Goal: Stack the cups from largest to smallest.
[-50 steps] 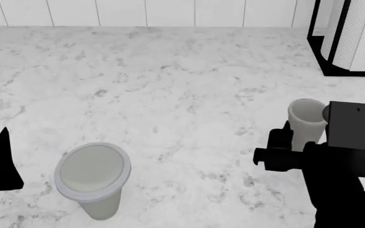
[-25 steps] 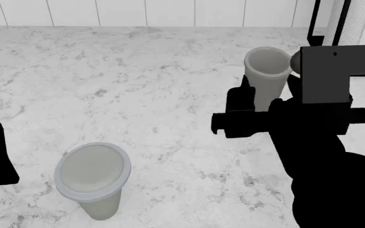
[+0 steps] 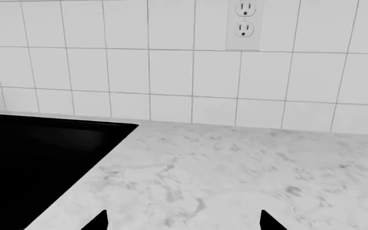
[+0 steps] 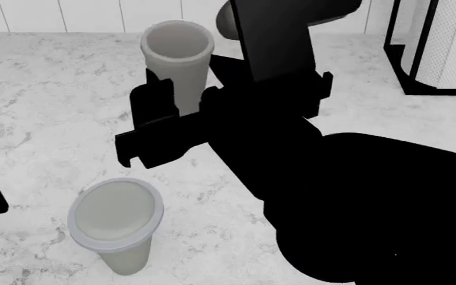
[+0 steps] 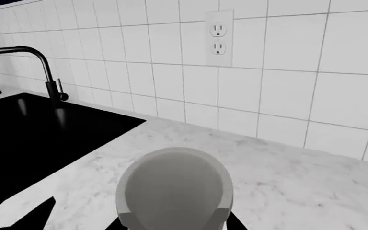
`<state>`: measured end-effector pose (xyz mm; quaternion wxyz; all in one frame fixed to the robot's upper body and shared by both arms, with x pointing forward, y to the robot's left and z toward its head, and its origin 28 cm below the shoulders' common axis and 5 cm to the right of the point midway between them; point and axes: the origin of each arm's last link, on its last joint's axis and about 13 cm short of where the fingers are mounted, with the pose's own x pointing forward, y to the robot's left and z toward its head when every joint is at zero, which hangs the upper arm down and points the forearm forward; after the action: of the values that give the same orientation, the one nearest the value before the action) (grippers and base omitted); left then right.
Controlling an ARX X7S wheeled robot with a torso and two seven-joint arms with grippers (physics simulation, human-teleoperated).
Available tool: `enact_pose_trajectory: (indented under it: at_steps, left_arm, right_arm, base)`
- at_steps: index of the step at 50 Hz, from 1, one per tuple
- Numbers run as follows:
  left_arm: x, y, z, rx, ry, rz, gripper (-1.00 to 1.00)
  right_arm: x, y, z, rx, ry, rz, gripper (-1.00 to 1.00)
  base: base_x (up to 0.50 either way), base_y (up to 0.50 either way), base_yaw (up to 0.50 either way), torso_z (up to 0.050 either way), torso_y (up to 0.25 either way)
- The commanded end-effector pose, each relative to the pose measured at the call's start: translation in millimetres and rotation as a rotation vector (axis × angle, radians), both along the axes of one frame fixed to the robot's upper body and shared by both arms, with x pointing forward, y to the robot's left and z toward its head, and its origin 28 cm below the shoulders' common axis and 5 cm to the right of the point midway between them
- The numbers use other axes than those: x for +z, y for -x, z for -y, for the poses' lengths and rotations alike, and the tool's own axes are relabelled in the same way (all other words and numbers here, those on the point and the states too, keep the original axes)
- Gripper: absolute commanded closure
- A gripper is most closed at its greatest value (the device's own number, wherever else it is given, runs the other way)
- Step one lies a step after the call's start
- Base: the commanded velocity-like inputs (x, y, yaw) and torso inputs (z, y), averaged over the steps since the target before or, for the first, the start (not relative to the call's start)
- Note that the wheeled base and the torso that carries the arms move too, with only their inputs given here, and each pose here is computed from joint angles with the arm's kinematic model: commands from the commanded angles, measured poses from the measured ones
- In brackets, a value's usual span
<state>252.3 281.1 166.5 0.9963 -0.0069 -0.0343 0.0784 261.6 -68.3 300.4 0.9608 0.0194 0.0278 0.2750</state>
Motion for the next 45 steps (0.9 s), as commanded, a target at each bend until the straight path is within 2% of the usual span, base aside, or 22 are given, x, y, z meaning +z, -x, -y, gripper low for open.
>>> enact_pose_trajectory:
  at_steps: [1, 9, 18, 34, 45]
  left_arm:
    - [1, -3, -5.8, 0.021, 0.002, 0.005, -1.00]
    - [1, -3, 0.0, 0.010, -0.004, 0.000, -1.00]
    - [1, -4, -2.9, 0.012, -0.002, -0.001, -1.00]
    - [1, -3, -4.9, 0.011, -0.003, -0.001, -1.00]
    - [0, -4, -3.6, 0.012, -0.007, -0.002, -1.00]
  right_arm:
    - [1, 6, -21.5, 0.133, 0.005, -0.028, 1.00]
    - [4, 11, -29.5, 0.181, -0.003, -0.034, 1.00]
    - [-8, 11, -35.5, 0.212, 0.000, -0.071, 1.00]
    - [-27, -2, -36.6, 0.186, 0.013, -0.100, 1.00]
    - [-37, 4, -36.9, 0.186, 0.019, -0.123, 1.00]
  base:
    - [0.00, 0.00, 0.00, 0.000, 0.000]
    - [0.00, 0.00, 0.00, 0.000, 0.000]
    - [0.00, 0.00, 0.00, 0.000, 0.000]
    - [0.00, 0.00, 0.00, 0.000, 0.001]
    - [0.00, 0.00, 0.00, 0.000, 0.000]
